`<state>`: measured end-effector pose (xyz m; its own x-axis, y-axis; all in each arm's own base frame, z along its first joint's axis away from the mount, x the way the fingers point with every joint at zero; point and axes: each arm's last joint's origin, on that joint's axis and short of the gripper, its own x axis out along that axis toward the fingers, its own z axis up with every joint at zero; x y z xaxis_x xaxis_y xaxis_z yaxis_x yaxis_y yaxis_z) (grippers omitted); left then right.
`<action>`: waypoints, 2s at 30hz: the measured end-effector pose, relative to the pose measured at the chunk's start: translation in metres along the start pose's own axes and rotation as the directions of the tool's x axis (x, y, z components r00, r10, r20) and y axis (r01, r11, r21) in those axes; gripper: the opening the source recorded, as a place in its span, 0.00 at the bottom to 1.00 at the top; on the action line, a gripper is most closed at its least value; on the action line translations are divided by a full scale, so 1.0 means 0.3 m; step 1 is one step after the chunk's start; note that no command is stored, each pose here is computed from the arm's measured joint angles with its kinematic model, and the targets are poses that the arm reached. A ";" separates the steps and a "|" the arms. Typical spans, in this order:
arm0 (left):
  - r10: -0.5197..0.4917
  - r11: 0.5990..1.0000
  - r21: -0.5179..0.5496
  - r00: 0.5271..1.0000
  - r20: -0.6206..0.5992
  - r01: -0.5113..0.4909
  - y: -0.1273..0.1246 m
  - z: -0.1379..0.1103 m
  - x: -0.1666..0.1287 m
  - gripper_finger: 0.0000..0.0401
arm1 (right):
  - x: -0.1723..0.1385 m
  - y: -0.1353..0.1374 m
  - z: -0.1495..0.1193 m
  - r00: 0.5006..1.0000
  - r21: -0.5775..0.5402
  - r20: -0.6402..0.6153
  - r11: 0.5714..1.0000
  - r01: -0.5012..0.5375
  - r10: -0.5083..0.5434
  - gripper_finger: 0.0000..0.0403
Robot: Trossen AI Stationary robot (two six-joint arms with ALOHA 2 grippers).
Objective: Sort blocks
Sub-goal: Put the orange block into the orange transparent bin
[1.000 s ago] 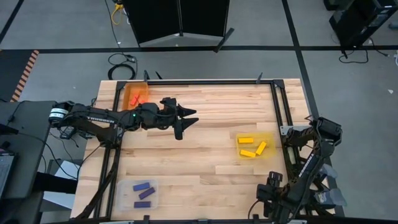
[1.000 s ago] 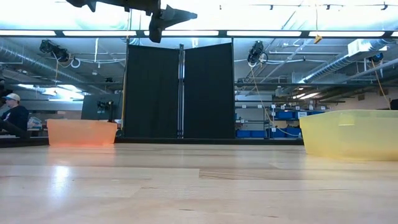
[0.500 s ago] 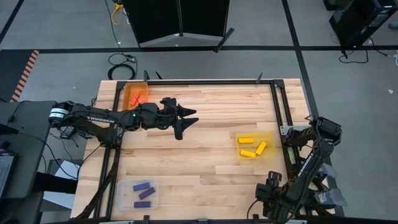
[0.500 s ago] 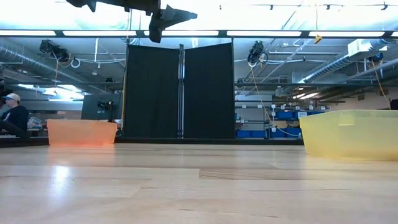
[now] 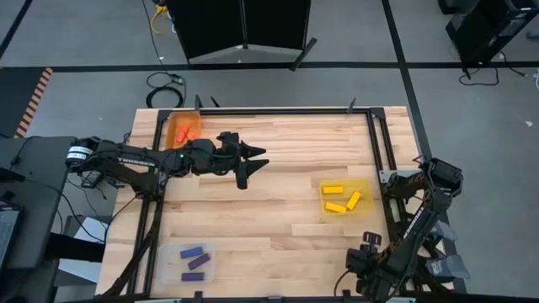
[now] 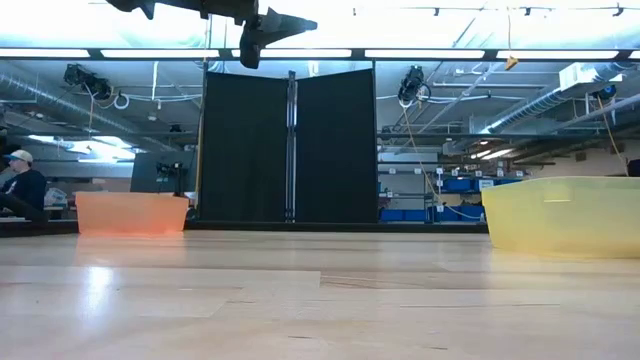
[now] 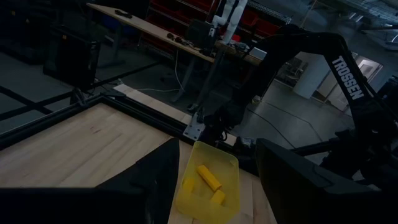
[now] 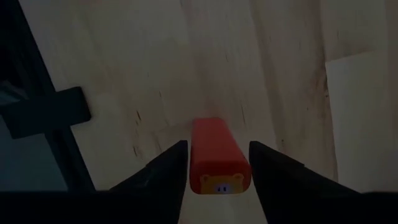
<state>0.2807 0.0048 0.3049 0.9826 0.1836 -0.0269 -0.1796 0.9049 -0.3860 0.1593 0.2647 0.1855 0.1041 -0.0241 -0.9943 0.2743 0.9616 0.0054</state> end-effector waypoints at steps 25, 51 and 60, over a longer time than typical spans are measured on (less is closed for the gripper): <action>-0.010 1.000 0.001 1.000 -0.001 0.010 -0.002 0.009 -0.011 0.54 | 0.000 0.008 0.069 0.996 -0.019 0.056 0.998 -0.063 0.064 0.31; -0.078 0.996 -0.022 0.960 0.270 0.087 0.054 0.118 -0.517 0.54 | -0.159 -0.429 0.961 0.416 -0.107 0.905 0.994 0.014 0.092 0.31; -0.108 0.991 -0.041 0.946 0.306 0.126 0.083 0.079 -0.580 0.54 | -0.018 -0.618 1.202 0.312 -0.108 0.940 0.988 -0.109 0.138 0.31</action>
<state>0.1041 0.0044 0.3218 0.9346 0.1937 0.2984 -0.0521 0.9042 -0.4239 0.4526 -0.0120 0.2282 0.9689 -0.1320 -0.2093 0.1560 0.9825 0.1022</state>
